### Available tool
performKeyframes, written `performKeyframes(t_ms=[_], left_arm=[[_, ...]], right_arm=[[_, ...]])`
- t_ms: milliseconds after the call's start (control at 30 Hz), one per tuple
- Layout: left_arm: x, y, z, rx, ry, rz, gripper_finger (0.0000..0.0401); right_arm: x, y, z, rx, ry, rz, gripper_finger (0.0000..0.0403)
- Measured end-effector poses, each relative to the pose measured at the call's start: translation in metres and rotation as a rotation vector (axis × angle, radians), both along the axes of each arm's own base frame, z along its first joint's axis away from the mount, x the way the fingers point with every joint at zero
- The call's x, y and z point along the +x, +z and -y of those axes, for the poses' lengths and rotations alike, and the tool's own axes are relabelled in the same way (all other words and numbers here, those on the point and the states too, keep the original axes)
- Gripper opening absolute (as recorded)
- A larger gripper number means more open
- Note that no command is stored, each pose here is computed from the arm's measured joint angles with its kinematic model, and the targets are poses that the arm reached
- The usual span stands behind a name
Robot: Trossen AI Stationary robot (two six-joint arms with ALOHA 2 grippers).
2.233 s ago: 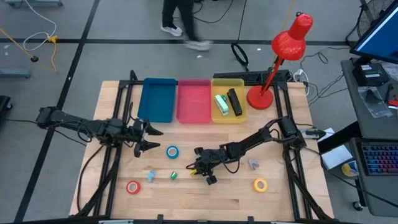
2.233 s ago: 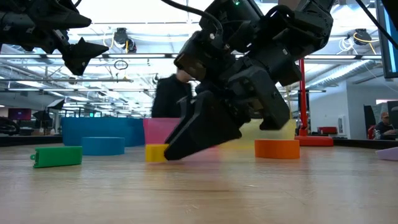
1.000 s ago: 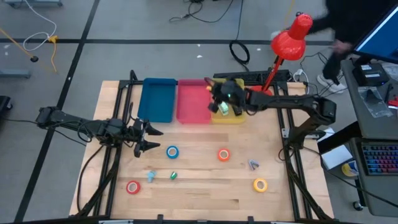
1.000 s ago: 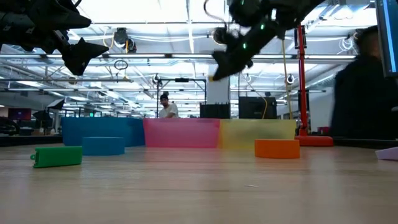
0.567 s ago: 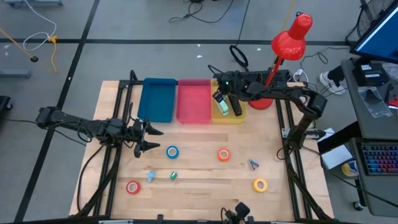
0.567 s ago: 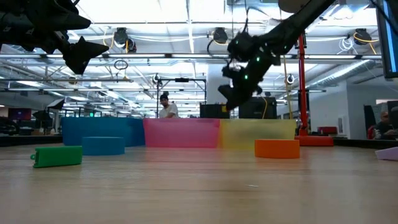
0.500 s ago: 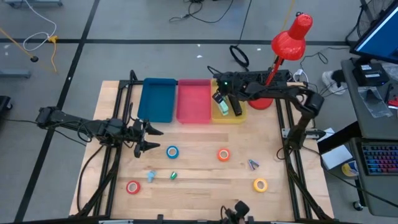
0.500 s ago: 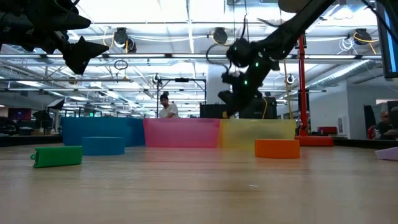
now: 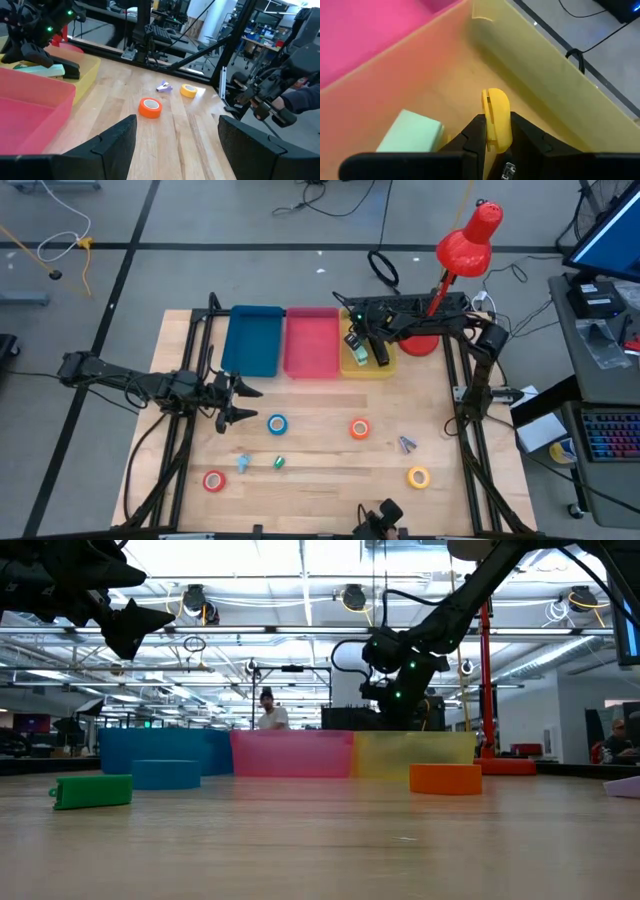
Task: Pick and place Stapler, Stapler remover, tape
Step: Put the yellow stapler into the yellow bin, then put the green stapler into the yellow bin
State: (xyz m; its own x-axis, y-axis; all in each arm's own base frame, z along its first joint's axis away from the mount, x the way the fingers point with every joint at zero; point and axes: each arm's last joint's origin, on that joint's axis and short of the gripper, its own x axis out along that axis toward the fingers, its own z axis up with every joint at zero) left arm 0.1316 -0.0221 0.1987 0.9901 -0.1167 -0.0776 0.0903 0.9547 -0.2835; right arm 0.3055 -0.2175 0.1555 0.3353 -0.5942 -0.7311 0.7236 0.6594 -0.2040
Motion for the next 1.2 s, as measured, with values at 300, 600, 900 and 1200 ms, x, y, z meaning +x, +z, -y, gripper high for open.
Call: performKeyframes(t_ms=[300, 600, 900, 1200], left_arm=[[0.0000, 0.0000, 0.0000, 0.002, 0.000, 0.000, 0.0273], [0.0000, 0.0000, 0.0000, 0.002, 0.000, 0.000, 0.0273], [0.0000, 0.0000, 0.0000, 0.002, 0.000, 0.000, 0.0273], [0.0000, 0.0000, 0.0000, -0.001, 0.000, 0.000, 0.0273]], right_arm=[[-0.0001, -0.0001, 0.0000, 0.012, -0.024, 0.019, 0.0064], [0.0006, -0.0002, -0.0005, 0.028, 0.003, 0.028, 0.0064], [0.0006, -0.0002, -0.0005, 0.028, 0.004, 0.027, 0.0080], [0.0005, 0.0015, -0.0003, 0.018, -0.001, 0.030, 0.0135]])
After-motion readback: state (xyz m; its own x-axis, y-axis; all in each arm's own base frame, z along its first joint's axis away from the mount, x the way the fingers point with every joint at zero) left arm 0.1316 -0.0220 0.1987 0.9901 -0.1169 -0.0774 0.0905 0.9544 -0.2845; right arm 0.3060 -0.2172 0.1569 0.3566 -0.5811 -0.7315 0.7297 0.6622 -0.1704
